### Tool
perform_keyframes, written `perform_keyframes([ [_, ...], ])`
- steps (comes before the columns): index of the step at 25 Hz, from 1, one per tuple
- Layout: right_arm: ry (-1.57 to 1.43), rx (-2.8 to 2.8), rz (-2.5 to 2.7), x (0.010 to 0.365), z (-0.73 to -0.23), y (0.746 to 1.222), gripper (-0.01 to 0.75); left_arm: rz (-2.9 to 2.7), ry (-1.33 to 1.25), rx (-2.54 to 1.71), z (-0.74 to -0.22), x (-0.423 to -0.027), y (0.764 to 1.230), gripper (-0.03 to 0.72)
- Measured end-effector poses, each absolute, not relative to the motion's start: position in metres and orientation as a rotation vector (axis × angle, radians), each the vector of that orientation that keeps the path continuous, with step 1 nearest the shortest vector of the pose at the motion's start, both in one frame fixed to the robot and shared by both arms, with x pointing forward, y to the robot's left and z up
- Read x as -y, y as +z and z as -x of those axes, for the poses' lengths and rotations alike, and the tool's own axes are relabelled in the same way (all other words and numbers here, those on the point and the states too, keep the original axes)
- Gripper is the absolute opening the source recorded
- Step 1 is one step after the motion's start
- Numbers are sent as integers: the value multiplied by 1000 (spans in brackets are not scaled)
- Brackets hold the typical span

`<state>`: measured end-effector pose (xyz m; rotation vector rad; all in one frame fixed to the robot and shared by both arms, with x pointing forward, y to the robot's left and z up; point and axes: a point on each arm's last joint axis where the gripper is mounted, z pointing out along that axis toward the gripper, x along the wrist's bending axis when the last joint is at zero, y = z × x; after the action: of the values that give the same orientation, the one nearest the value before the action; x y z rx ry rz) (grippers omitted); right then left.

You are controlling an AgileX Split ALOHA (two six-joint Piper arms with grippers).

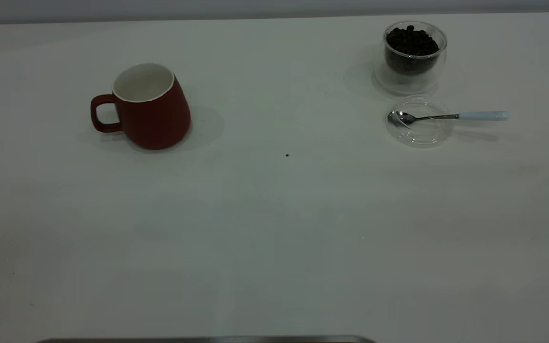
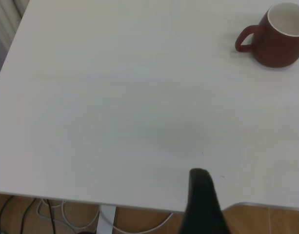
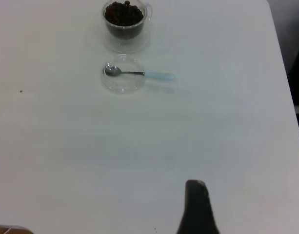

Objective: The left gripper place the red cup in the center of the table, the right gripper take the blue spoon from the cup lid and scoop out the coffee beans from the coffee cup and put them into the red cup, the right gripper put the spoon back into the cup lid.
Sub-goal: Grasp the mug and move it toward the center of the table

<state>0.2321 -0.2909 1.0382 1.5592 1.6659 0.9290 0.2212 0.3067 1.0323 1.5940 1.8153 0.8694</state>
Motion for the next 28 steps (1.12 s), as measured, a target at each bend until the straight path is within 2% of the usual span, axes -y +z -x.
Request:
perform_keyframes([
  [22, 929, -1666, -1559, 291, -232, 1038, 587, -1590, 874, -1810, -221, -307, 1033, 586],
  [28, 929, -1666, -1559, 291, -232, 1038, 587, -1565, 912, -1768, -236, -307, 1071, 586],
])
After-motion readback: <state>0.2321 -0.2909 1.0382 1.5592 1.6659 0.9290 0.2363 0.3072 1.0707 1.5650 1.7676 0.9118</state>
